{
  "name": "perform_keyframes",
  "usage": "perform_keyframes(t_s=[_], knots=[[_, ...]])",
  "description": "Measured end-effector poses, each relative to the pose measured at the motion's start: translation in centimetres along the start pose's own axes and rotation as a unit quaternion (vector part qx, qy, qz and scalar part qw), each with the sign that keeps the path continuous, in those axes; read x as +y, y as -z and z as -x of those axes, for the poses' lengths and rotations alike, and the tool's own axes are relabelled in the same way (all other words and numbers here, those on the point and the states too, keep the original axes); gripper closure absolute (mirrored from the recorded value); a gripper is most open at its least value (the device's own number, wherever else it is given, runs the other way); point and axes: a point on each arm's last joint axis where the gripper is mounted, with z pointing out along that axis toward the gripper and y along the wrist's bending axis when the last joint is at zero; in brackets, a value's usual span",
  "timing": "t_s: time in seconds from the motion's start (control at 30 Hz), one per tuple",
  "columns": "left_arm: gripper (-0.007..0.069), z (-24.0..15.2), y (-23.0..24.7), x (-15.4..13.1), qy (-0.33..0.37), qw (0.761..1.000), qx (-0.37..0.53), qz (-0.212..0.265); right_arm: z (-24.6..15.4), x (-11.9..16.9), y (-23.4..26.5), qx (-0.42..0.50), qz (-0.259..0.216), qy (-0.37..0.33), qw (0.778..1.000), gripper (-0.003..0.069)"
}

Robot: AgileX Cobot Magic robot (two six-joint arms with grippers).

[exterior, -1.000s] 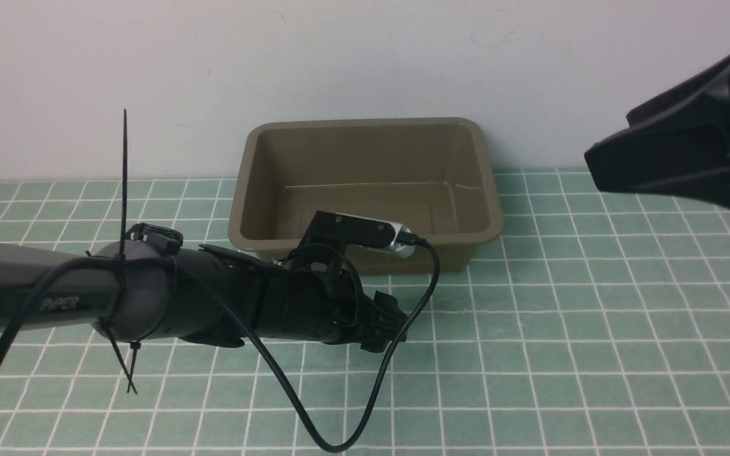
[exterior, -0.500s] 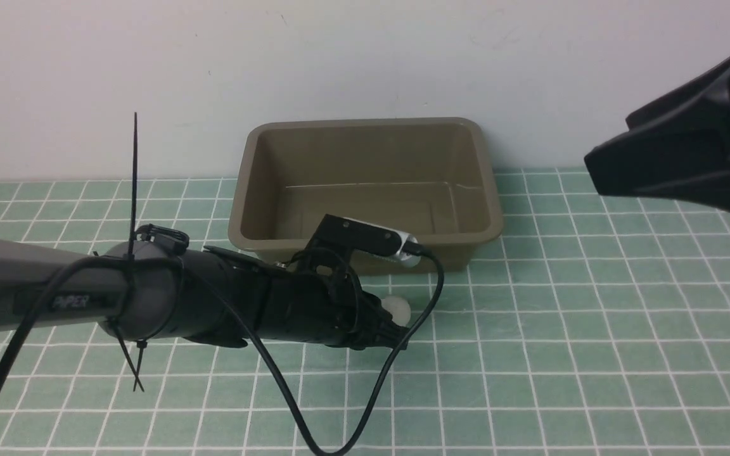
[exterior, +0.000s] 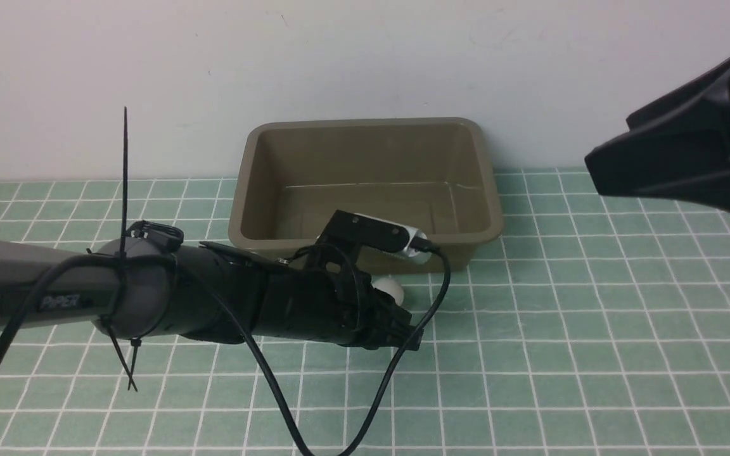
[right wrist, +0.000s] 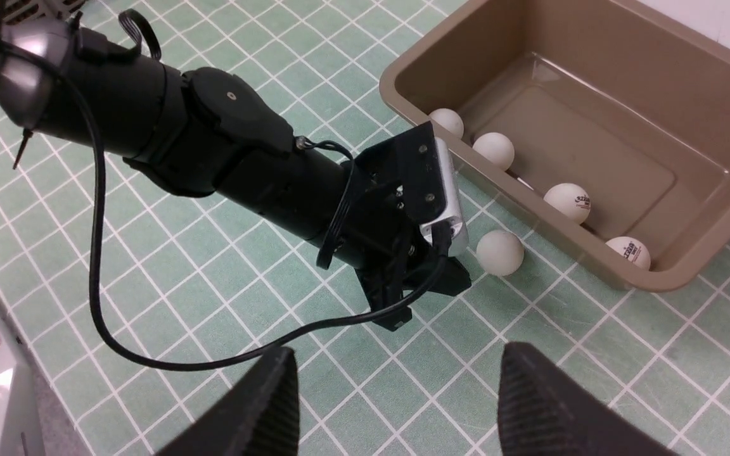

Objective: Put the table tennis balls in the box on the green coffee tablecloth.
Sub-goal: 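Reach for and grasp a ping pong ball on the table beside the basket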

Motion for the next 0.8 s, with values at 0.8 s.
perform_keyframes(t_s=[0.8], knots=[[0.0337, 0.7, 2.6, -0.3, 0.028, 0.999, -0.027, 0.035, 0.1, -0.2, 0.0, -0.006, -0.011, 0.004, 1.0, 0.027]])
